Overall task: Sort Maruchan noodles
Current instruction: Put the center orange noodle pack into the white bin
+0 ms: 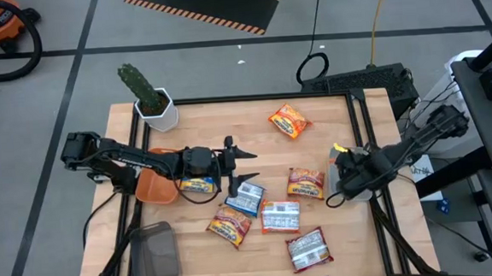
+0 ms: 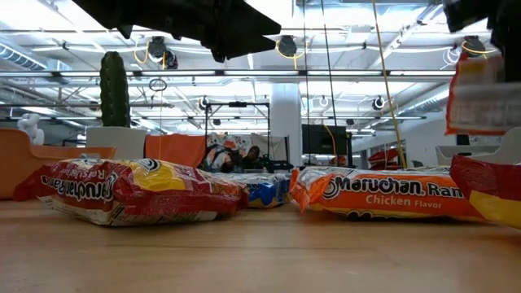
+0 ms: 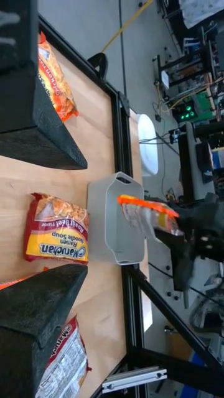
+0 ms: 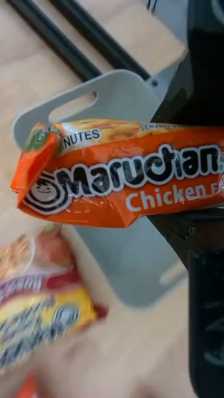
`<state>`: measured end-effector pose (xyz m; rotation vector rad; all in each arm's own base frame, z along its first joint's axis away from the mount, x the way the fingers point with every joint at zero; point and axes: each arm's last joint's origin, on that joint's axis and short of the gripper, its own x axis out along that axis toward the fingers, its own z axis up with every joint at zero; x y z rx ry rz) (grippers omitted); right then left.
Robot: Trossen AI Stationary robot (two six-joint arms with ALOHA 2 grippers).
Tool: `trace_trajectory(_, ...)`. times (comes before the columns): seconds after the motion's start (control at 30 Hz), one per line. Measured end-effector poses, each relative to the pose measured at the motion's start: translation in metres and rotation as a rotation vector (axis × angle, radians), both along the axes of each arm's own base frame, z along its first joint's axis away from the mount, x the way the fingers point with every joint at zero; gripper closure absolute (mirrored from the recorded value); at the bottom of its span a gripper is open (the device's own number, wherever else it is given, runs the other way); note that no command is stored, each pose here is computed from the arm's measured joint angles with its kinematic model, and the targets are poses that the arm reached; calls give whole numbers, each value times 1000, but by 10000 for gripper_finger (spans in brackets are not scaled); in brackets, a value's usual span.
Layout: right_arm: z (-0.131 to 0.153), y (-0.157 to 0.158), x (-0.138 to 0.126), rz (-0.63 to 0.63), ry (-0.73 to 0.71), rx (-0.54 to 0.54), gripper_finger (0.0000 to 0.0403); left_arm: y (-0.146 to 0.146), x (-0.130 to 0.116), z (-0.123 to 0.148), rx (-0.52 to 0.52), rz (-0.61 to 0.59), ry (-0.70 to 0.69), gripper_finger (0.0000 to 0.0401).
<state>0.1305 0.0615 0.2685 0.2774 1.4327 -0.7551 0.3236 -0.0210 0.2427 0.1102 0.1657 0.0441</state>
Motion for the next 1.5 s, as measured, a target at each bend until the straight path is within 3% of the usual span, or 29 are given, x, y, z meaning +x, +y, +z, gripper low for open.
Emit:
trace_trajectory(0.37,-36,-8,-8,26,150,-85,282,0,-1,-5,-7,2,47,135)
trace_trajectory(0.63,-53,-8,-10,13,153,-78,257,0,-2,-10,-37,12,101,135)
trace_trajectory(0.9,-57,-3,-8,-9,171,74,221,-1,-4,-15,-82,22,155,135)
trace_trajectory(1.1,-58,2,-5,-19,139,187,229,-5,-6,-21,-155,34,217,135)
trace_trajectory(1.5,-51,2,-10,-58,89,295,234,-5,-8,-25,-161,42,264,135)
